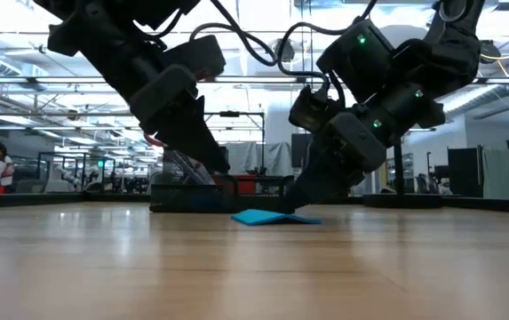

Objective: Pick and place office supplies into organizer
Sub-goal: Put the blue sticky notepad into the desk organizer

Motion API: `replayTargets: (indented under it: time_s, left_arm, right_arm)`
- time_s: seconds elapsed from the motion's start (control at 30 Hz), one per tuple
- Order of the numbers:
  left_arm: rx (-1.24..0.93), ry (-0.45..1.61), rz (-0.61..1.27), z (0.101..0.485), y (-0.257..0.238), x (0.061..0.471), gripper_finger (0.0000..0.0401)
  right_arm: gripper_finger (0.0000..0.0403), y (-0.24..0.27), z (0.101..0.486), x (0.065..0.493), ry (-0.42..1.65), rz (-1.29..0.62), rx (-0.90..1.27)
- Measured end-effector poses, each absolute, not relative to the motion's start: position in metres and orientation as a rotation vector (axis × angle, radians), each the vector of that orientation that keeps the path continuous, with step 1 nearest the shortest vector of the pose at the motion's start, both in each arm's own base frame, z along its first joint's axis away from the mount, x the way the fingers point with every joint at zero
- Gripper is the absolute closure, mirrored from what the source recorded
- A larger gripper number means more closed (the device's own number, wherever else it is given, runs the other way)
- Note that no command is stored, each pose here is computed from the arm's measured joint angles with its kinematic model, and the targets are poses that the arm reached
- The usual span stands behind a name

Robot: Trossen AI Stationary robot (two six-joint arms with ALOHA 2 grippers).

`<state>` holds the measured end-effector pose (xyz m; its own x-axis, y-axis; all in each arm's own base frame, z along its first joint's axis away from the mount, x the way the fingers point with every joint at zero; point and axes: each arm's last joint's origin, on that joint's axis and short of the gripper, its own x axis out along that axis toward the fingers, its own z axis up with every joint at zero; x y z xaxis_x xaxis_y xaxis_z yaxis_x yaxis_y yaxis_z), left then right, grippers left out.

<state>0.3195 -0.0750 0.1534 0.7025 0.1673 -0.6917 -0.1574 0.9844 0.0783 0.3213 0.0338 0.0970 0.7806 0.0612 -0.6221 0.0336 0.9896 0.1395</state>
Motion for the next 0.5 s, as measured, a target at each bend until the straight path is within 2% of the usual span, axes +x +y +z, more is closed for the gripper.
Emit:
replayTargets:
  time_s: [0.37,0.5]
  left_arm:
    - [-0.031,0.758,0.191,0.1540,-0.0763,0.3199,0.0197]
    - [-0.058,0.780,0.177,0.1487,-0.0780,0.3202,0.0197]
  right_arm:
    - [0.0314,0.0337,0.0987,0.3227,0.655,0.000,0.207]
    - [0.0314,0.0358,0.1007,0.3238,0.640,0.080,0.205]
